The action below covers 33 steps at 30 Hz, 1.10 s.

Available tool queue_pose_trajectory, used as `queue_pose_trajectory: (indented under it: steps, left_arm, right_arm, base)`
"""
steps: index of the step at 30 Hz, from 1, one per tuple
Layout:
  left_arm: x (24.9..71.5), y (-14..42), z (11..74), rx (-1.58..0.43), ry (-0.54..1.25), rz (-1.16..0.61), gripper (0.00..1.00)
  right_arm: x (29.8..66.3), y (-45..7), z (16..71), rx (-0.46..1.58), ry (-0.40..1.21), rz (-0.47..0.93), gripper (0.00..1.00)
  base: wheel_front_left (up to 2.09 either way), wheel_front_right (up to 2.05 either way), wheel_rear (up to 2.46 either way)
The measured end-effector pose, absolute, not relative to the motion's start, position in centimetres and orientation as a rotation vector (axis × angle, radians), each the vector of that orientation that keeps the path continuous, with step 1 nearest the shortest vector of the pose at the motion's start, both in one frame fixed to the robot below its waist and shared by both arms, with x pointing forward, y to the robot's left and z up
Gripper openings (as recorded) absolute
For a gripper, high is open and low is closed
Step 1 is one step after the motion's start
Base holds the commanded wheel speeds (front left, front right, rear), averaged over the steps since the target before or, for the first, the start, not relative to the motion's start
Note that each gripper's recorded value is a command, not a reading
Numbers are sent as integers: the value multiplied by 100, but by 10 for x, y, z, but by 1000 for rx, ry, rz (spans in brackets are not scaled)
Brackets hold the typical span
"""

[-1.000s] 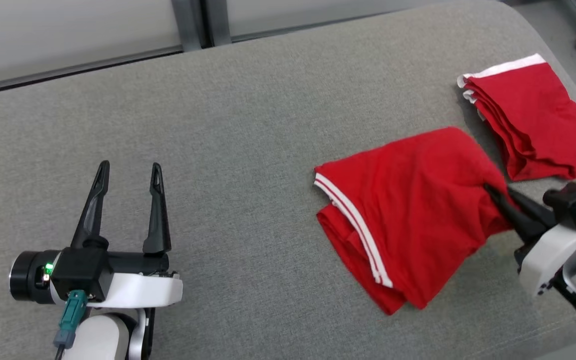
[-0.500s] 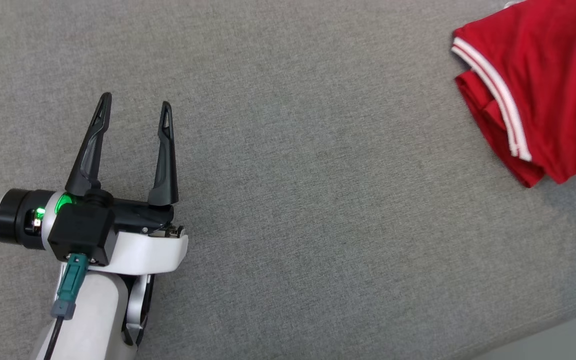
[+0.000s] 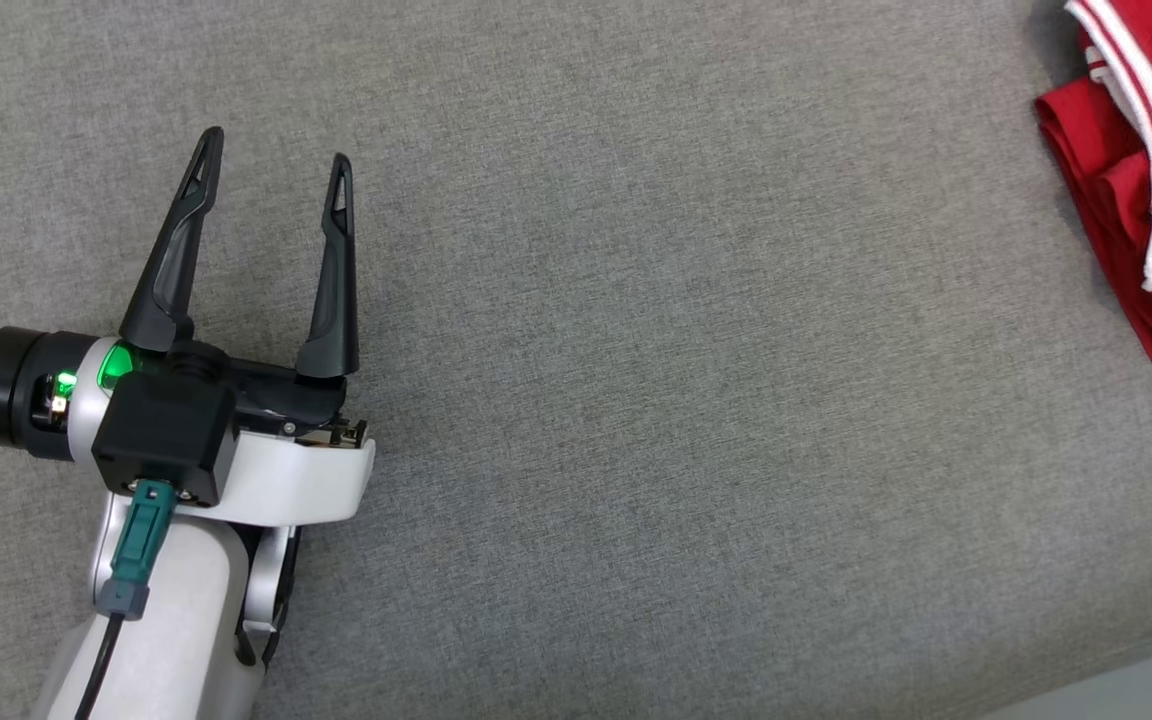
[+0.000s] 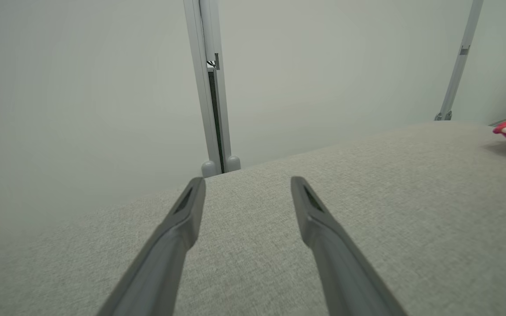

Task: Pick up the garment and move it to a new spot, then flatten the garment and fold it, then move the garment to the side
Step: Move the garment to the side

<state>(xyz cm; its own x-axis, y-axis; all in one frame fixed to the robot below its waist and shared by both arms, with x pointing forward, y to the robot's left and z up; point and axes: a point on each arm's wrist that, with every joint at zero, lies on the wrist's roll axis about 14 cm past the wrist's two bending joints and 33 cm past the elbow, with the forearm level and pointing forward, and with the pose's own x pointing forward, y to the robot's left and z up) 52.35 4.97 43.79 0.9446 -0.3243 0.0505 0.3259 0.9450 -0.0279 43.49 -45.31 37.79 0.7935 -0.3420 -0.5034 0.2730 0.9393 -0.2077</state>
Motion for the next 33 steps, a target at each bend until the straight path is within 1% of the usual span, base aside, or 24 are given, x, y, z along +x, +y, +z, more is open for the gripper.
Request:
queue_pose_trajectory:
  steps: [4, 5, 8, 12, 17, 25, 33]
  left_arm:
    - [519, 49, 443, -33, -47, -331, 100]
    - [519, 49, 443, -33, -47, -331, 100]
    - [511, 47, 447, -37, -41, -337, 100]
    - [499, 48, 457, -48, -41, -335, 100]
    - [483, 53, 474, -59, -53, -319, 100]
    - [455, 72, 495, -73, -71, -263, 100]
    - [424, 115, 503, -78, -69, -137, 100]
  right_arm:
    - [415, -450, 374, -52, 552, -379, 100]
    - [415, -450, 374, -52, 552, -379, 100]
    - [393, -446, 374, -7, 553, -397, 100]
    - [388, -440, 402, 51, 437, -394, 100]
    - [370, -424, 433, 91, 300, -374, 100]
    - [361, -365, 475, 109, 104, -249, 100]
    - [373, -283, 487, 153, 36, -54, 100]
  base:
    - [0, 0, 0]
    - [0, 0, 0]
    - [0, 0, 0]
    - [0, 0, 0]
    - [0, 0, 0]
    - [0, 0, 0]
    - [0, 0, 0]
